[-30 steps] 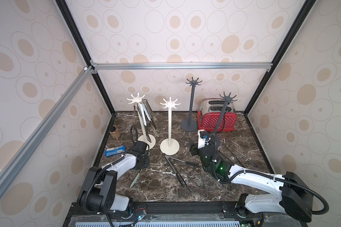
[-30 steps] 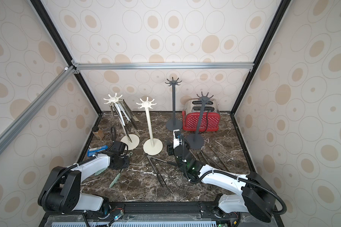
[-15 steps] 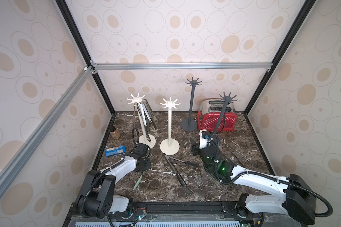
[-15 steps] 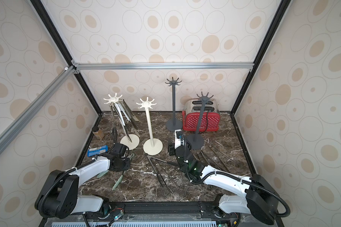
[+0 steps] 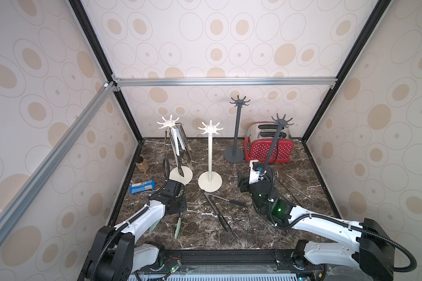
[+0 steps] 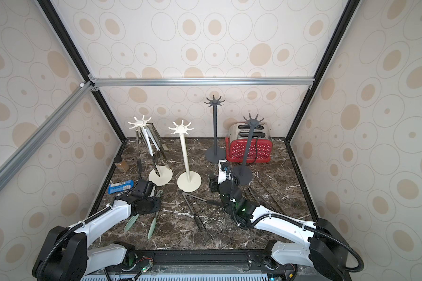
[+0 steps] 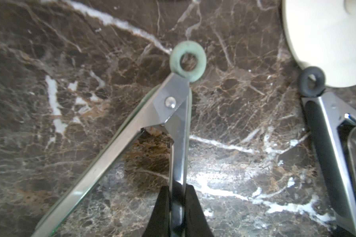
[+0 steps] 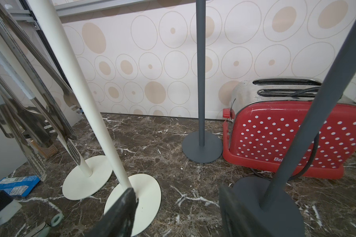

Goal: Hang food tongs on kitchen utensil racks
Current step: Pick up the food tongs from the center of the board.

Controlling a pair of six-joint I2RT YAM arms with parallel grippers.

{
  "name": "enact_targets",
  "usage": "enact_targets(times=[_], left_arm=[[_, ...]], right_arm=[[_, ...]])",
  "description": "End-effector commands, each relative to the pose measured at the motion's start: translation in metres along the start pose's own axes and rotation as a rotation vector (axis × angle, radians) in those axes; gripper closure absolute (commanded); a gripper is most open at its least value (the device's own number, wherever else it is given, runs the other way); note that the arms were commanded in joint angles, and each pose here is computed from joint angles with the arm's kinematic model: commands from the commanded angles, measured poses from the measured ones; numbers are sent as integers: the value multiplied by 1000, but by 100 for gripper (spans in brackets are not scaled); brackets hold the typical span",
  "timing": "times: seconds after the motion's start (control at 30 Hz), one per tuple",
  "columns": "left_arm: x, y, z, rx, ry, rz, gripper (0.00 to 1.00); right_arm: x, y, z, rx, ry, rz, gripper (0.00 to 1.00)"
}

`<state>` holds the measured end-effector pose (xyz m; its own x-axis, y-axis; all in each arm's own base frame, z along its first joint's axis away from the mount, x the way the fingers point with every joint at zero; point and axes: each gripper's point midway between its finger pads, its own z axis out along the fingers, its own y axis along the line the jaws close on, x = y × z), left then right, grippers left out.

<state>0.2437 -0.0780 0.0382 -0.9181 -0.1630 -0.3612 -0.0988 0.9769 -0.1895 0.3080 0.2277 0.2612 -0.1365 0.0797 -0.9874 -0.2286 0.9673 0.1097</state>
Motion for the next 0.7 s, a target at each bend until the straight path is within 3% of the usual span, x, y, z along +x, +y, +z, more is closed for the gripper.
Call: enact_targets(times=[0.0, 0.27, 0.67], left_arm=[[-4, -11, -7, 53, -30, 26, 90], [-7, -24, -15, 127, -56, 30, 98], [14, -27, -9, 116, 28, 18, 100]], right_arm=[[1, -9, -5, 33, 1, 9, 34], [-2, -16, -9, 52, 0, 19, 36], [-2, -23, -15, 69, 6, 24, 37]])
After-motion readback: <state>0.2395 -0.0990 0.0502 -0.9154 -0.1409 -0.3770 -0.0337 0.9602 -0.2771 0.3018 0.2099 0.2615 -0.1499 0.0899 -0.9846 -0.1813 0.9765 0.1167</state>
